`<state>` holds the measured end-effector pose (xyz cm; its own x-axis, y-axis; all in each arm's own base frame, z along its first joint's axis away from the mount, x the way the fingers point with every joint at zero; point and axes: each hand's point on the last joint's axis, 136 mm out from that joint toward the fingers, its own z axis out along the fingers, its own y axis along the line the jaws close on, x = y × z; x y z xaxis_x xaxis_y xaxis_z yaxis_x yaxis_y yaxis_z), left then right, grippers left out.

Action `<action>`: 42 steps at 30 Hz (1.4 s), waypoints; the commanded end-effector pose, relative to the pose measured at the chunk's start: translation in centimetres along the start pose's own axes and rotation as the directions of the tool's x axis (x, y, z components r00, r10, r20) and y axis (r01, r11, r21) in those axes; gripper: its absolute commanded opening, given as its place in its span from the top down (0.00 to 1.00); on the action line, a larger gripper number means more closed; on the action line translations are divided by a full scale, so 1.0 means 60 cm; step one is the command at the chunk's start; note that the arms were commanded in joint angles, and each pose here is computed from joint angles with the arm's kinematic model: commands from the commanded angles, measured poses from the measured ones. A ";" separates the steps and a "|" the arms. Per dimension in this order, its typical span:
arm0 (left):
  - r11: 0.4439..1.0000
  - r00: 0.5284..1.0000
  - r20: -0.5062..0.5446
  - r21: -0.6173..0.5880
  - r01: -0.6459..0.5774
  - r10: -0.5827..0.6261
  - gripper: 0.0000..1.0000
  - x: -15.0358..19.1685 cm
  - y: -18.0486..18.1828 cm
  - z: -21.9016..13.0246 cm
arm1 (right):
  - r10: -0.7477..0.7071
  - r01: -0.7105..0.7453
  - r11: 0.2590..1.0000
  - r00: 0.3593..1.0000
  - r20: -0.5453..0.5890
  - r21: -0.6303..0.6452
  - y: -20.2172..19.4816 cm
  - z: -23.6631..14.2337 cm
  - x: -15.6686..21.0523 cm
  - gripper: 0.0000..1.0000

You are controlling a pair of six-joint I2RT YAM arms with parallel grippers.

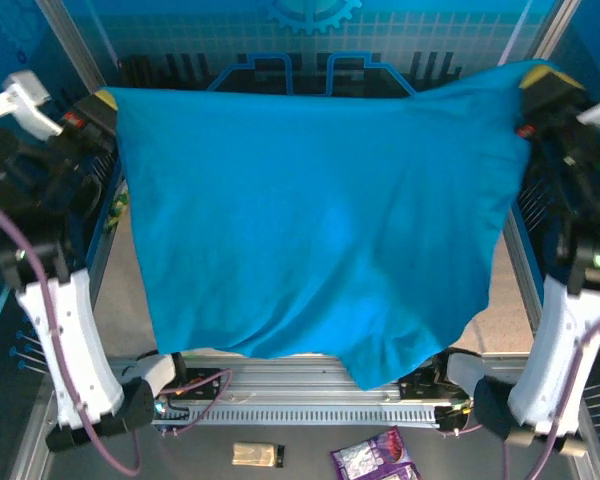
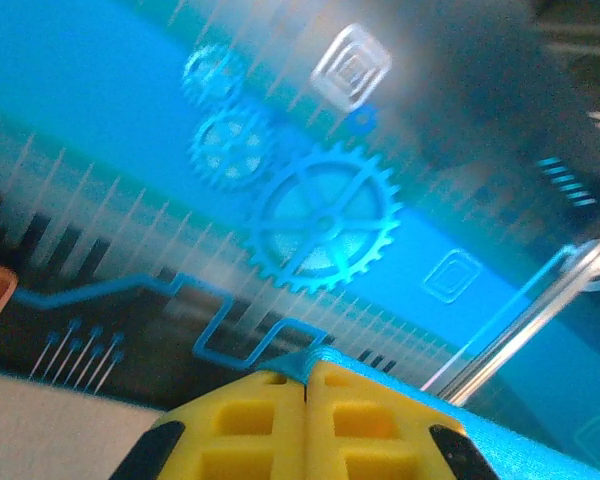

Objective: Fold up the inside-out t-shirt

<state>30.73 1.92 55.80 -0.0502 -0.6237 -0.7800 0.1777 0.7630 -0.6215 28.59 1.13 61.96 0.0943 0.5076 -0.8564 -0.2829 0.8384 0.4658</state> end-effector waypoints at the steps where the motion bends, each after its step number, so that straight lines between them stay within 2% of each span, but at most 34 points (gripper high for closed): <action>1: 0.995 0.997 -0.055 -0.077 0.058 -0.062 1.00 0.042 0.098 0.075 | 0.003 -0.004 1.000 0.991 -0.137 -0.002 -0.040 0.107 0.102 1.00; 5: 0.974 0.973 -0.175 -0.194 0.118 -0.153 1.00 0.137 0.227 0.151 | 0.051 -0.039 0.998 0.957 -0.285 0.046 -0.109 0.217 0.244 1.00; 9: 0.930 0.907 -0.325 -0.333 0.155 -0.267 1.00 0.267 0.367 0.227 | 0.104 -0.058 0.991 0.905 -0.413 0.123 -0.190 0.313 0.400 1.00; 11: 0.906 0.870 -0.385 -0.397 0.146 -0.309 0.91 0.321 0.432 0.259 | 0.113 -0.043 0.986 0.882 -0.458 0.160 -0.229 0.355 0.468 1.00; 12: 0.889 0.855 -0.405 -0.439 0.130 -0.325 0.88 0.338 0.464 0.271 | 0.116 -0.037 0.984 0.873 -0.474 0.173 -0.245 0.376 0.495 0.95; 14: 0.871 0.832 -0.434 -0.478 0.113 -0.346 0.79 0.355 0.498 0.293 | 0.153 -0.059 0.980 0.834 -0.530 0.191 -0.273 0.415 0.549 0.67; 15: 0.865 0.822 -0.442 -0.490 0.112 -0.357 0.72 0.356 0.505 0.303 | 0.173 -0.072 0.978 0.805 -0.567 0.196 -0.279 0.430 0.571 0.57; 18: 0.863 0.812 -0.451 -0.490 0.121 -0.370 0.54 0.349 0.493 0.317 | 0.187 -0.063 0.975 0.748 -0.637 0.212 -0.281 0.444 0.599 0.46; 22: 0.884 0.799 -0.506 -0.462 0.068 -0.325 0.52 0.359 0.439 0.305 | 0.165 -0.054 0.982 0.713 -0.681 0.181 -0.256 0.419 0.607 0.44; 24: 0.892 0.775 -0.546 -0.450 0.048 -0.318 0.51 0.381 0.409 0.290 | 0.172 -0.058 0.982 0.681 -0.712 0.182 -0.248 0.392 0.620 0.44; 28: 0.898 0.691 -0.656 -0.439 -0.024 -0.302 0.52 0.469 0.357 0.235 | 0.182 -0.070 0.982 0.579 -0.795 0.175 -0.225 0.318 0.666 0.44; 31: 0.892 0.619 -0.718 -0.449 -0.059 -0.320 0.52 0.547 0.339 0.177 | 0.162 -0.027 0.985 0.509 -0.845 0.173 -0.213 0.255 0.704 0.44; 37: 0.838 0.516 -0.727 -0.544 -0.031 -0.453 0.52 0.669 0.375 0.084 | 0.156 -0.005 0.986 0.386 -0.909 0.167 -0.199 0.147 0.780 0.40; 40: 0.803 0.470 -0.711 -0.597 -0.011 -0.522 0.52 0.717 0.404 0.049 | 0.170 0.010 0.983 0.345 -0.923 0.184 -0.209 0.120 0.811 0.37; 42: 0.775 0.453 -0.700 -0.631 -0.029 -0.553 0.52 0.736 0.427 0.029 | 0.173 0.015 0.982 0.340 -0.924 0.190 -0.213 0.118 0.822 0.36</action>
<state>34.31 -6.90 6.40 -0.8364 -0.5449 -0.0594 -0.4508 0.7456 -0.4908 43.95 16.46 15.25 -0.9028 0.1550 -0.4012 -0.0690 0.8686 0.4907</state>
